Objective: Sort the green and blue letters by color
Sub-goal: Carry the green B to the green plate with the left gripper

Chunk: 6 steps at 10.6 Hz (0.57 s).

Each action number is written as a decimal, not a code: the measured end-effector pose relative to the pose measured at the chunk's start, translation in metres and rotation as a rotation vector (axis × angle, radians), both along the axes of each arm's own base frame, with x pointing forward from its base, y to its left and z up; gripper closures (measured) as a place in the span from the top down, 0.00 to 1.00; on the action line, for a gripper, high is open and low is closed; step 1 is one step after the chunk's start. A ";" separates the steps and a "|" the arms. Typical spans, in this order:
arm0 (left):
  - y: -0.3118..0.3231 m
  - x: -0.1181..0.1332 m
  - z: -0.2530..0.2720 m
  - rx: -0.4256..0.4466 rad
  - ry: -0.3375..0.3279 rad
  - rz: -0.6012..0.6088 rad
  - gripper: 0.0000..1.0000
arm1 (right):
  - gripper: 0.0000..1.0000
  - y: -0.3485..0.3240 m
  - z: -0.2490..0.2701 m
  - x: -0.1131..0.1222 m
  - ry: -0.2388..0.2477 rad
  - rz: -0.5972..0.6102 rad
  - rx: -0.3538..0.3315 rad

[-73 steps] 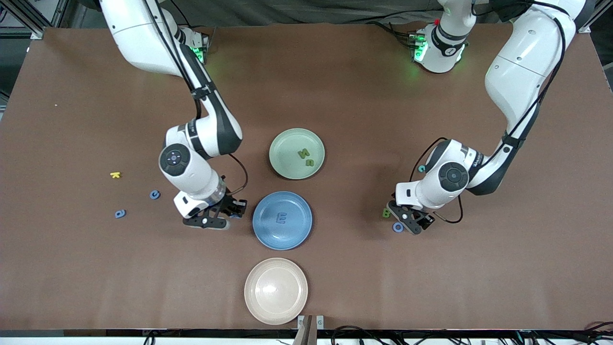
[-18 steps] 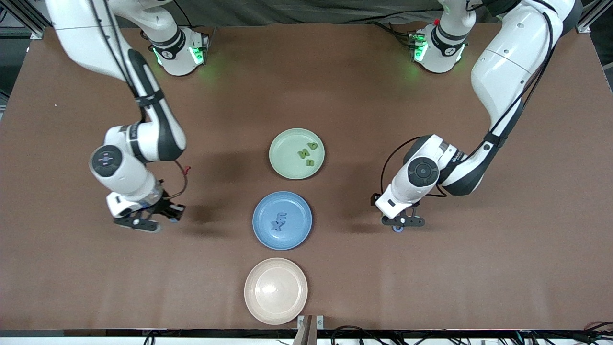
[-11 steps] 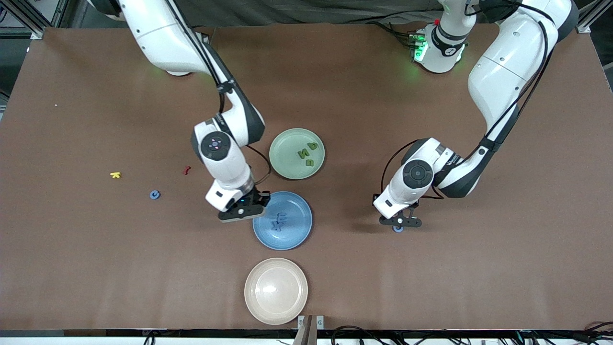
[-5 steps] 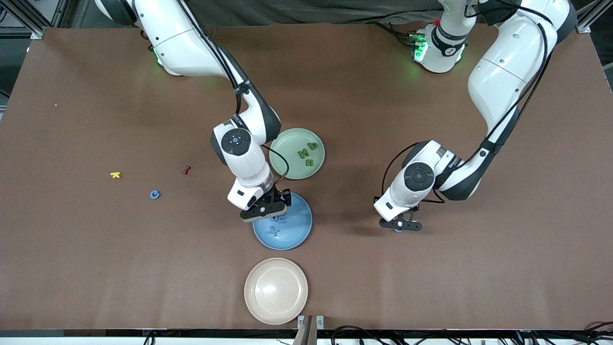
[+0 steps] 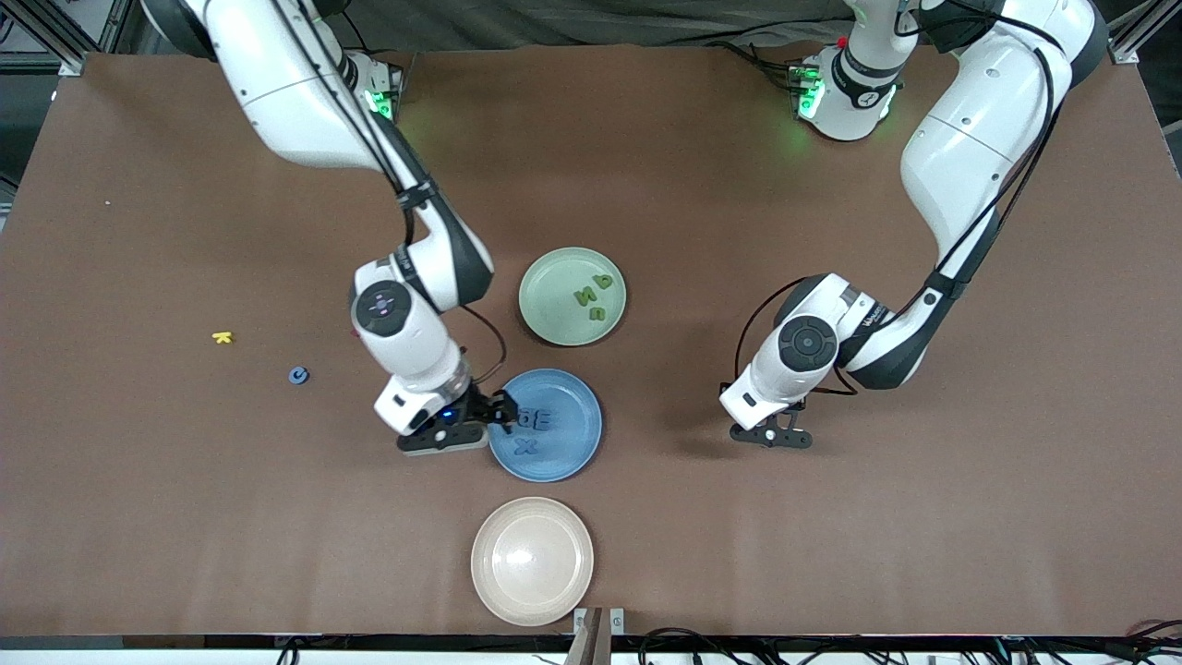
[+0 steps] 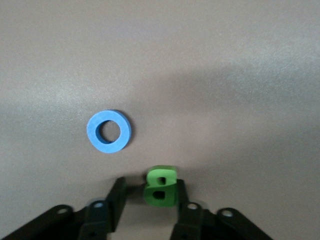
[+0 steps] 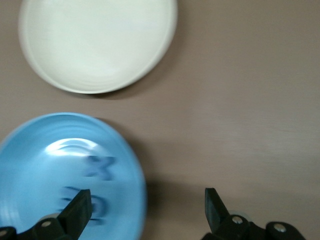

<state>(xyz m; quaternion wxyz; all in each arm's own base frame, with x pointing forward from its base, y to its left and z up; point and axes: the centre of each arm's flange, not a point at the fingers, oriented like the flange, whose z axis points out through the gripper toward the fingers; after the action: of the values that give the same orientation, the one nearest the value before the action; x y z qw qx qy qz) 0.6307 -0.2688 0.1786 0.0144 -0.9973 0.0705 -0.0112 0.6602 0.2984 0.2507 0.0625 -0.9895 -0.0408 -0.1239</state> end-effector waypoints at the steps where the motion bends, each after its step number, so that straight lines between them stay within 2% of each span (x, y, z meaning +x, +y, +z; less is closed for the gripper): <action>1: -0.001 0.001 0.001 -0.001 -0.003 -0.006 0.31 | 1.00 -0.031 -0.005 0.004 0.021 -0.005 -0.013; 3: -0.001 0.002 0.002 0.000 -0.005 -0.029 0.28 | 1.00 -0.095 -0.014 0.001 0.060 0.014 -0.047; 6: -0.008 0.004 0.010 -0.011 -0.013 -0.034 0.28 | 1.00 -0.189 -0.023 -0.018 0.123 0.014 -0.082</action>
<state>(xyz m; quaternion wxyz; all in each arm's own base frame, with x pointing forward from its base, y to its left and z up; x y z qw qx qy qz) 0.6343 -0.2768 0.1889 0.0093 -0.9960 0.0872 -0.0181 0.6419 0.1097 0.2277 0.0254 -0.9966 -0.0487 -0.0608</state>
